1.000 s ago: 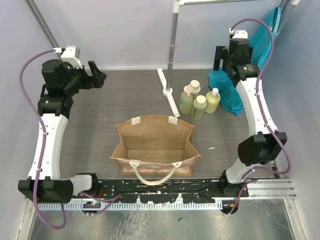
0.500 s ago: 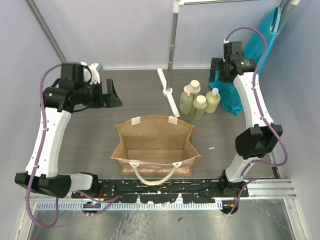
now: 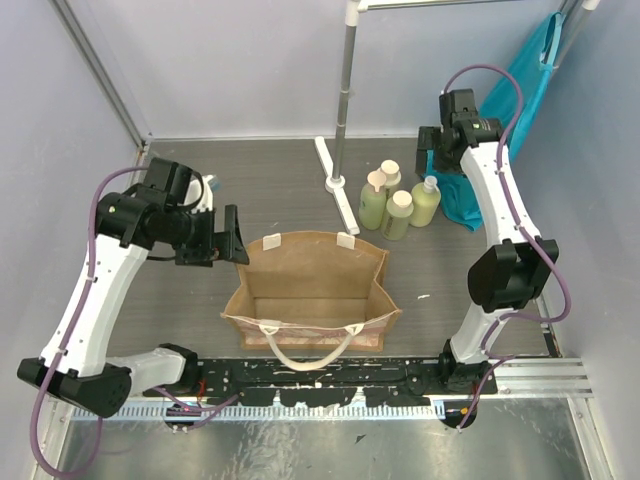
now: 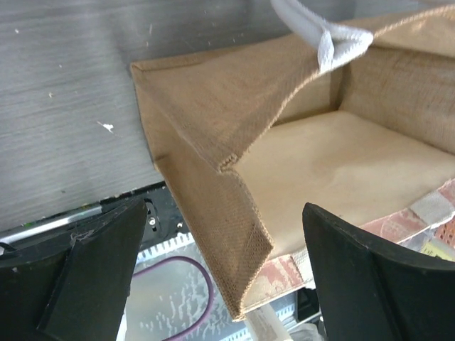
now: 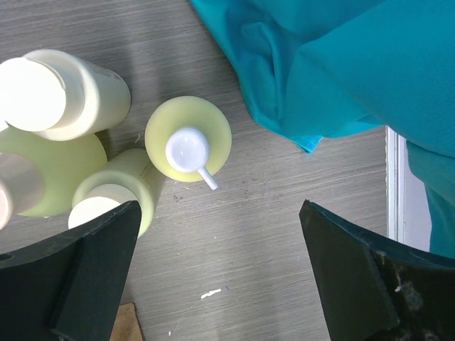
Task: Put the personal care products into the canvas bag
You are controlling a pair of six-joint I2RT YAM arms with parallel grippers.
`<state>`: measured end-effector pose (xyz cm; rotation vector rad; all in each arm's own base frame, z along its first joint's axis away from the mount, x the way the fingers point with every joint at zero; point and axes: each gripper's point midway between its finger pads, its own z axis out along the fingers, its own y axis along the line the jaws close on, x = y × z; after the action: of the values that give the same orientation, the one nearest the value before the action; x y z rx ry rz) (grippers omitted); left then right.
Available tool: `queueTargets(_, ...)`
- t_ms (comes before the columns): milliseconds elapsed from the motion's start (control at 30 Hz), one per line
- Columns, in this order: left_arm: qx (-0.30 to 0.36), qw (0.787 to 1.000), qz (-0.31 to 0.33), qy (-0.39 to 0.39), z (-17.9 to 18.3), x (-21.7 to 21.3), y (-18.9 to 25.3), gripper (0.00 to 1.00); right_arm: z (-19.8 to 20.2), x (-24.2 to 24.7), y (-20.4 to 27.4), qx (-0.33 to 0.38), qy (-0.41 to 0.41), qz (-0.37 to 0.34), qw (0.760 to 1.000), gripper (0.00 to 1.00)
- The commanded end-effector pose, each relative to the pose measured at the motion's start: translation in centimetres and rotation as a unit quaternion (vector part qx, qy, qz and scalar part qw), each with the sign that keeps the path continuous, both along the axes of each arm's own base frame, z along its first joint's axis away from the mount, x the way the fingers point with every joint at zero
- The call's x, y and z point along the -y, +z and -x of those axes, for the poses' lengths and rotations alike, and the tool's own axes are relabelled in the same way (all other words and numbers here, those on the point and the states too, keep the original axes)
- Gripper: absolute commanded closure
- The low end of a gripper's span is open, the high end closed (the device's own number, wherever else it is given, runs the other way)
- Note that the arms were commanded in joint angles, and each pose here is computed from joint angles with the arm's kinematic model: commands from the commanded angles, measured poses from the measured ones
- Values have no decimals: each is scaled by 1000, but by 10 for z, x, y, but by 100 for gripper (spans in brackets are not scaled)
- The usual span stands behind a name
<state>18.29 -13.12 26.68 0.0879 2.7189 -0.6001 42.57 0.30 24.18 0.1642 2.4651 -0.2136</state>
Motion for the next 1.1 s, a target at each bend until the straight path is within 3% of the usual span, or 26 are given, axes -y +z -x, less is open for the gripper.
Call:
queueTargets(0, -43, 999, -3, -7, 21, 4, -13, 2, -1, 1, -4, 1, -4, 8, 1000, 0)
queueTargets(433, -28, 998, -41, -25, -6, 11, -51, 1, -18, -9, -20, -4, 11, -9, 1000, 0)
queueTargets(633, -50, 997, -38, -47, 0, 14, -64, 46, -16, -5, -25, -13, 10, 0, 1000, 0)
queueTargets(833, -52, 996, -45, -59, 4, 11, -68, 74, -12, -4, -31, -25, 10, 3, 1000, 0)
queueTargets(933, -40, 996, -51, -63, -2, 10, -64, 84, -12, -7, -38, -33, 15, -3, 999, 0)
queueTargets(1067, -40, 995, -59, -72, -12, 12, -64, 86, -13, -14, -52, -44, 24, -20, 999, 0)
